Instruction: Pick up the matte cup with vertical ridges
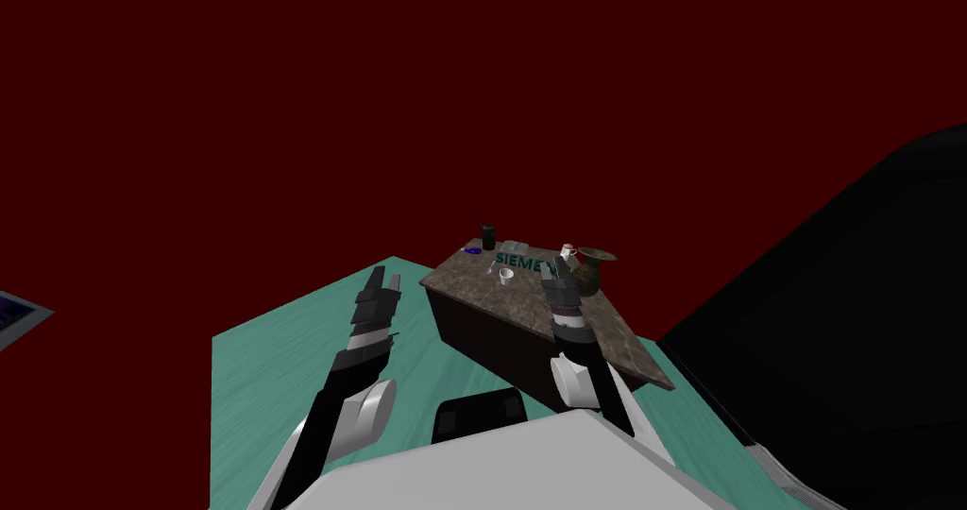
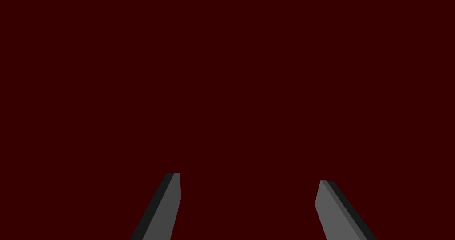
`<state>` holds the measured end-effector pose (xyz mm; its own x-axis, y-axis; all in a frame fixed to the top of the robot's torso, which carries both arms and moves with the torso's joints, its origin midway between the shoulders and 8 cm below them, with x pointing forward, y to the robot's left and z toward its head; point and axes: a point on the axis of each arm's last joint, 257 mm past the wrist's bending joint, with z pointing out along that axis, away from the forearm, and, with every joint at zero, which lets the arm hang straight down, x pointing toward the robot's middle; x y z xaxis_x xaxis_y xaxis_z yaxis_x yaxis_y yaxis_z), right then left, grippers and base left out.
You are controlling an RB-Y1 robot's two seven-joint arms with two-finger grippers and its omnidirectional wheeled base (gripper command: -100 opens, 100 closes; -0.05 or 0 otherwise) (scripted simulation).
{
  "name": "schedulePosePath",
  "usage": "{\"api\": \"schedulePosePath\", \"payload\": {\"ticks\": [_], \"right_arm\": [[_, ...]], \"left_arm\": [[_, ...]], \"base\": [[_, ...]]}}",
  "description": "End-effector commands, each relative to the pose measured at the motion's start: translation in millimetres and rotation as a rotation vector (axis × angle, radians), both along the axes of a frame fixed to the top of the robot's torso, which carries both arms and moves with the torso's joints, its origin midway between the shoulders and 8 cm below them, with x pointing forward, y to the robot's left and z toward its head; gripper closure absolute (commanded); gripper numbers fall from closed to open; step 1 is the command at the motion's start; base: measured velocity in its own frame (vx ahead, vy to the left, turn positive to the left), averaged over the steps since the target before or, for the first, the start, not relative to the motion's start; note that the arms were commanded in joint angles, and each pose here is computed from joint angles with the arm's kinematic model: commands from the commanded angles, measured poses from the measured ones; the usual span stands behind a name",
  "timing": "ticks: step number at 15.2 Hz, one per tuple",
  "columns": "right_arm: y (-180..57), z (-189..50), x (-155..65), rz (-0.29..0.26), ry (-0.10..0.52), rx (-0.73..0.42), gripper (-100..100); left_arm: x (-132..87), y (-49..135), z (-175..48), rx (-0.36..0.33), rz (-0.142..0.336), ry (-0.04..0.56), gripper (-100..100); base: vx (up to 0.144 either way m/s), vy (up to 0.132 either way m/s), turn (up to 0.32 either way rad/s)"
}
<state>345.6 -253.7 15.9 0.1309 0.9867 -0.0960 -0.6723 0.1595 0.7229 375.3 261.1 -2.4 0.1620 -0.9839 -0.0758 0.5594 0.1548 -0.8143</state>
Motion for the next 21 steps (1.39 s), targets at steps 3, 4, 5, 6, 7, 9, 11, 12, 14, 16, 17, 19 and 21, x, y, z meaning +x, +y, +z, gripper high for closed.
{"api": "schedulePosePath", "payload": {"ticks": [3, 4, 5, 6, 7, 9, 11, 12, 14, 16, 17, 19, 21], "right_arm": [[8, -6, 3, 0.025, 0.017, -0.076, -100], [12, -10, 6, 0.036, 0.026, -0.117, -100], [12, -10, 6, 0.036, 0.026, -0.117, -100], [17, -14, 8, 0.048, 0.036, -0.164, -100], [17, -14, 8, 0.048, 0.036, -0.164, -100], [21, -20, 11, 0.060, 0.046, -0.217, -100], [26, -27, 13, 0.072, 0.058, -0.275, -100], [29, -34, 17, 0.078, 0.068, -0.324, -100], [33, -42, 20, 0.087, 0.080, -0.384, -100], [34, -44, 19, 0.096, 0.082, -0.405, -100], [37, -53, 23, 0.102, 0.093, -0.465, -100], [39, -63, 26, 0.109, 0.105, -0.531, -100], [39, -64, 25, 0.118, 0.107, -0.553, -100]], "left_arm": [[0, 0.0, 0, 0.000, 0.000, 0.000, 0], [0, 0.0, 0, 0.000, 0.000, 0.000, 0], [0, 0.0, 0, 0.000, 0.000, 0.000, 0], [0, 0.0, 0, 0.000, 0.000, 0.000, 0], [0, 0.0, 0, 0.000, 0.000, 0.000, 0], [0, 0.0, 0, 0.000, 0.000, 0.000, 0], [0, 0.0, 0, 0.000, 0.000, 0.000, 0], [0, 0.0, 0, 0.000, 0.000, 0.000, 0], [0, 0.0, 0, 0.000, 0.000, 0.000, 0], [0, 0.0, 0, 0.000, 0.000, 0.000, 0], [0, 0.0, 0, 0.000, 0.000, 0.000, 0], [0, 0.0, 0, 0.000, 0.000, 0.000, 0], [0, 0.0, 0, 0.000, 0.000, 0.000, 0]], "base": [[-0.004, 0.012, 0.035], [-0.007, 0.024, 0.034], [-0.007, 0.023, 0.028], [-0.007, 0.024, 0.053], [-0.005, 0.022, 0.041], [-0.004, 0.025, 0.053], [-0.007, 0.026, 0.051], [-0.009, 0.029, 0.076], [-0.006, 0.031, 0.063], [-0.003, 0.024, 0.043], [-0.002, 0.026, 0.074], [-0.001, 0.030, 0.072], [0.000, 0.027, 0.050]]}}
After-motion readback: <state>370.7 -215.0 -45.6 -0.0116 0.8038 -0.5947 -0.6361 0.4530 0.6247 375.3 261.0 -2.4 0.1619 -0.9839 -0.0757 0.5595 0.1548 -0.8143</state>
